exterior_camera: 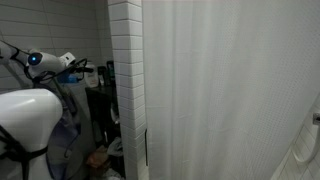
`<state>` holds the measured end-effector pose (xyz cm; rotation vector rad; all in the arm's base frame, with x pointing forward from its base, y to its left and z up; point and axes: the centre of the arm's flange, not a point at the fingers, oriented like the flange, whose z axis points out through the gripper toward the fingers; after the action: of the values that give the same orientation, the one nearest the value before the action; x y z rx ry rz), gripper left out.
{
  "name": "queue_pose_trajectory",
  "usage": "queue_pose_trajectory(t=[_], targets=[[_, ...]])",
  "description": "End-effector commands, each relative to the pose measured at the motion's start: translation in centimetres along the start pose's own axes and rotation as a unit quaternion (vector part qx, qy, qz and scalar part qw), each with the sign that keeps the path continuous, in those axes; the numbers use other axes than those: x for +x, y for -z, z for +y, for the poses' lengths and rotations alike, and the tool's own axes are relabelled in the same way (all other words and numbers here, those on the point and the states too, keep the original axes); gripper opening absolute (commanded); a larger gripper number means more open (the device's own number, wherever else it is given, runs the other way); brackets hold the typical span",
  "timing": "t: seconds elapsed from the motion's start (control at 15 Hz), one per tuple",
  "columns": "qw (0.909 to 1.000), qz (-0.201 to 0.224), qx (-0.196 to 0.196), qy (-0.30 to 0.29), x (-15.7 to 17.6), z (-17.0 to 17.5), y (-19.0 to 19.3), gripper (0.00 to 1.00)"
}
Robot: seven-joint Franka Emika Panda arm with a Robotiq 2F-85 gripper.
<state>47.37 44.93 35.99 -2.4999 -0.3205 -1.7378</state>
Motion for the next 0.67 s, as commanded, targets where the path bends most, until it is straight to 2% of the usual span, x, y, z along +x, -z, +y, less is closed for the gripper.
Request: queue_pose_trajectory(t=[0.0, 0.2, 0.33, 0.47, 0.6], targets=[[1.0, 0.0, 0.0, 0.0, 0.0, 0.0, 0.0, 1.0], [1.0, 0.0, 0.0, 0.0, 0.0, 0.0, 0.0, 1.0], [0.9998, -0.007, 0.018, -0.003, -0.2, -0.3, 0.0, 1.0], [0.9989, -0.002, 0.048, -0.002, 0.0, -1.9, 0.1, 1.0], [0.9983, 0.007, 0.058, -0.005, 0.6, -3.4, 0.4, 1.0]])
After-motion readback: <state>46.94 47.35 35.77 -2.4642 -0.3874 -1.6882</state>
